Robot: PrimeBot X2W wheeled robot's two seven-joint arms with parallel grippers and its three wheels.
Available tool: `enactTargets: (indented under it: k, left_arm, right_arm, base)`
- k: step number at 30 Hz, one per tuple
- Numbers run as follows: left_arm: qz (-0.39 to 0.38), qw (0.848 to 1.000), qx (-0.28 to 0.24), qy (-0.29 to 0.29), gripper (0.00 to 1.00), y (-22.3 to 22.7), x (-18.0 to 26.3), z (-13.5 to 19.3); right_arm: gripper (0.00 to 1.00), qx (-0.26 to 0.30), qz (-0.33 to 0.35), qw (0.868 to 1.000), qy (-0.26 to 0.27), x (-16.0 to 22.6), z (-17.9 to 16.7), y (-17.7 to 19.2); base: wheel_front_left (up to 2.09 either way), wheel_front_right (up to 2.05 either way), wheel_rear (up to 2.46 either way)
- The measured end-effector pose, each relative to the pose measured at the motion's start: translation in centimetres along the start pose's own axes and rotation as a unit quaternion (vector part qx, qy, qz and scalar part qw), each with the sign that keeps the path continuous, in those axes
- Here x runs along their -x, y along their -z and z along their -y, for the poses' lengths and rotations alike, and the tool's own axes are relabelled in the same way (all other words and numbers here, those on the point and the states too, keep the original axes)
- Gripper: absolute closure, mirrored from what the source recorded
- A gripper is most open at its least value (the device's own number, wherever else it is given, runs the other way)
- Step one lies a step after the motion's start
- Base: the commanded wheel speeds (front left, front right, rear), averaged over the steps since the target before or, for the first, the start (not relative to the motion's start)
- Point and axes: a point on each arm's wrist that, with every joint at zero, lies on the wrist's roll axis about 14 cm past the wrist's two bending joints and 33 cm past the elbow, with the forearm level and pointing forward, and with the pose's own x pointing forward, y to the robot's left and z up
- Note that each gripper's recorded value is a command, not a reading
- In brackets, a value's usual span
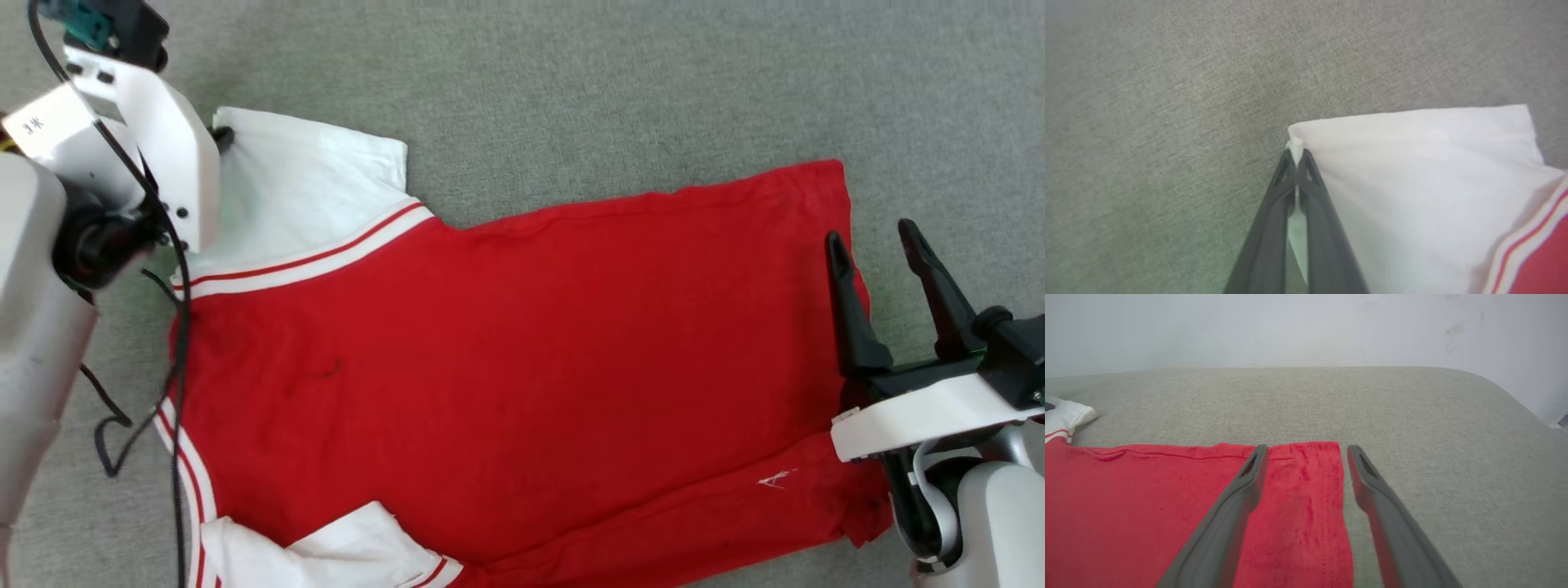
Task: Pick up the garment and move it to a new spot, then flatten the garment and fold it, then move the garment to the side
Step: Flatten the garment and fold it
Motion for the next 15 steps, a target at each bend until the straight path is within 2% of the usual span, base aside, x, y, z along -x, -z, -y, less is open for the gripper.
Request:
enactTargets:
  k: [7, 11, 15]
  left_arm:
    - [0.079, 0.997, 0.017, -0.015, 1.0, -1.9, 3.9, -0.2]
    - [0.152, 0.988, 0.029, -0.003, 1.0, -4.0, 7.2, 1.1]
    - [0.187, 0.982, 0.022, -0.006, 1.0, -3.8, 10.4, 1.6]
  right_arm:
    - [0.0, 0.007, 0.006, 1.0, -0.009, 0.5, -0.1, -1.7]
    - [0.0, 0.022, -0.018, 1.0, -0.012, 1.0, 0.4, -2.2]
    - [0.0, 0.044, -0.059, 0.997, -0.013, 1.1, 1.4, -2.4]
  base:
    - [0.0, 0.0, 0.0]
    - [0.0, 0.0, 0.0]
    - [0.0, 0.0, 0.0]
